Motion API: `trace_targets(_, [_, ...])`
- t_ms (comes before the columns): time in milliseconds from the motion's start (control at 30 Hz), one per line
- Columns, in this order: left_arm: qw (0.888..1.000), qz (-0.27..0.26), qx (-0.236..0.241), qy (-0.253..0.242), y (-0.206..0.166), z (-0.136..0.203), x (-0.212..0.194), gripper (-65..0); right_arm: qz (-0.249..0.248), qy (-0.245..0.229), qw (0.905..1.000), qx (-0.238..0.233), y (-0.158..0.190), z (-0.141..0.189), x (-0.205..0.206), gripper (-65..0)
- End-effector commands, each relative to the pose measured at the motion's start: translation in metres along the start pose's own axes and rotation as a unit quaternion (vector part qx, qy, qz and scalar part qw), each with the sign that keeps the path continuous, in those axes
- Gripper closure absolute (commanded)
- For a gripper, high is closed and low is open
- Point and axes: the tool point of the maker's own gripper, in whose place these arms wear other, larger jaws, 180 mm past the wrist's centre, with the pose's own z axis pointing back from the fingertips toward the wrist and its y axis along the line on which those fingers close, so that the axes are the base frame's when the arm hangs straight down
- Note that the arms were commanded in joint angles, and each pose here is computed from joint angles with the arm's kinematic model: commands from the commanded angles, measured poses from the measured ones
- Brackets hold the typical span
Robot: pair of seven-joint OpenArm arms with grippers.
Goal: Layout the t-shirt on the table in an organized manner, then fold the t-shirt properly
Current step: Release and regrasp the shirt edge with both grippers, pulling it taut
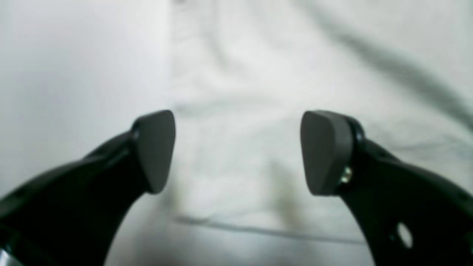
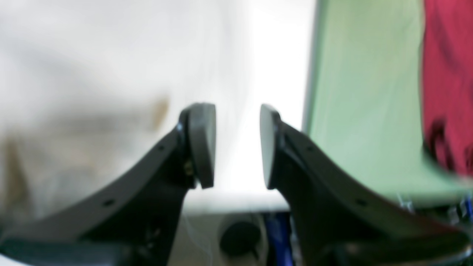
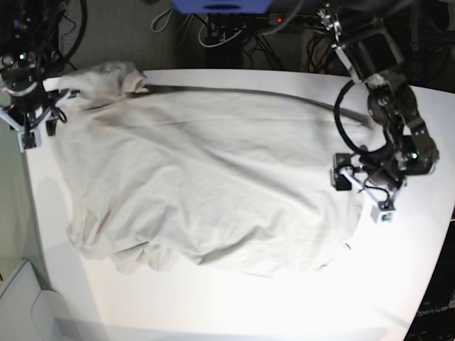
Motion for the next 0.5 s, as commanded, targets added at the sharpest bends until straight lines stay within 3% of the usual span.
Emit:
trace_targets(0, [1.0,0.004,-0.01,-0.017,-0.004,-0.003,0.022,-50.8,0.0,-0.019,0.9997,-0.012,-0.006,-0.004,0.023,-21.0])
trace_targets(100, [0.998,0.025,-0.052,-0.008,-0.023,-0.029,0.035,-50.6,0.008,-0.011,0.9995,-0.029,-0.013,-0.02,0.058,-20.7])
trace_targets(167, [0.997,0.033,-0.075,-0.002,-0.037,-0.049,0.033,-48.1,0.006,-0.007,0.9998,-0.015,-0.006,-0.036,0.075,-20.6])
trace_targets(367, [0.994,-0.015,-0.107,0.024,-0.075,-0.084,0.009,-23.8,0.0,0.003,0.9983,0.059,0.031,-0.083,0.098,-20.6])
trace_targets(467, [0.993,-0.006,-0.107,0.041,-0.073,-0.089,-0.011,-20.5,-0.004,0.024,0.9958,0.088,0.046,-0.099,0.09,-18.9])
